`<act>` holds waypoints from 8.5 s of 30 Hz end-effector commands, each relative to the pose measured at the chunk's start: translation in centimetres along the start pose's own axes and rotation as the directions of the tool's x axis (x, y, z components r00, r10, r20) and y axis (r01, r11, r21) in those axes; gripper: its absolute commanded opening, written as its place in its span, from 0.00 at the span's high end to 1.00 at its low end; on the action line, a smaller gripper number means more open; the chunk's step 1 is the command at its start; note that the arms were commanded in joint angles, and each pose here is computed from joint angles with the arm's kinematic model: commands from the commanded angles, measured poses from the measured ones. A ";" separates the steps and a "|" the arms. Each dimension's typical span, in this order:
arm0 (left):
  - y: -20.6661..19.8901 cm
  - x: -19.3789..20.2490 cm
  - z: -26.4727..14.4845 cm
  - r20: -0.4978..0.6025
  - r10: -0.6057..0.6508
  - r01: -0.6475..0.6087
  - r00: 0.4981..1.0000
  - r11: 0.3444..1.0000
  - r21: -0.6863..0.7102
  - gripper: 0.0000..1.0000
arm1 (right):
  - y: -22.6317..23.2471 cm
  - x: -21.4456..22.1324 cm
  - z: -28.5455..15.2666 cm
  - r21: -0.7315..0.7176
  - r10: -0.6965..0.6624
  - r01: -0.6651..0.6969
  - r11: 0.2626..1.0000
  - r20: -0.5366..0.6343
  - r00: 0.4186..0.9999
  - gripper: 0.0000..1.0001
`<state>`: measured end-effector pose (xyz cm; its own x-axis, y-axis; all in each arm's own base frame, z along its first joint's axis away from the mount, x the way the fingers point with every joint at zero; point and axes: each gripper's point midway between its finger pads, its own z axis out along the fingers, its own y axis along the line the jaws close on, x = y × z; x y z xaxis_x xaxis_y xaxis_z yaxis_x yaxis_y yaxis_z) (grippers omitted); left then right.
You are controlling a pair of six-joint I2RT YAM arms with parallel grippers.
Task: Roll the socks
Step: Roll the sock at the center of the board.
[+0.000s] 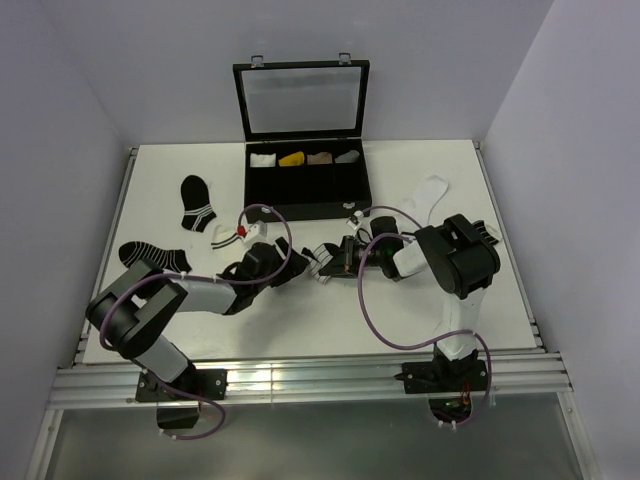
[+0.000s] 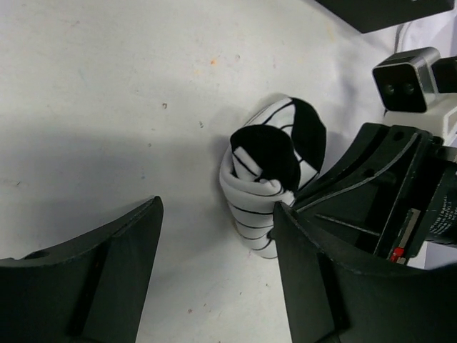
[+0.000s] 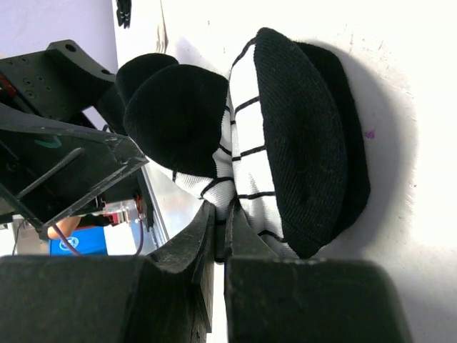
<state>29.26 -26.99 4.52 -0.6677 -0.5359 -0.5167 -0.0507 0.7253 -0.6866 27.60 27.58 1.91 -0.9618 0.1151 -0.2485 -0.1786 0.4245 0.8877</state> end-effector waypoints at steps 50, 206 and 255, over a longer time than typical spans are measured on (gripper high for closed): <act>3.4 2.2 3.8 -0.092 -0.025 0.009 0.995 0.985 -0.171 0.43 | -3.1 0.0 0.3 0.245 -0.054 0.072 0.967 -0.081 0.995 0.90; 0.2 1.2 2.6 -0.274 0.139 -0.203 0.952 0.954 -0.222 1.00 | 6.4 0.1 1.2 0.521 -0.806 0.698 0.491 -0.031 0.591 0.52; -1.4 -1.2 -0.2 -0.018 0.003 -0.003 1.000 1.000 0.003 0.22 | 1.6 -1.0 0.5 0.171 -0.041 0.069 0.983 -0.160 0.986 1.00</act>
<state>29.12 -26.05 5.31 -0.6952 -0.5113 -0.5053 -0.0826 0.7551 -0.6504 27.81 28.36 3.58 -0.9705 -0.0485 -0.2360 -0.2200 0.5779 0.7859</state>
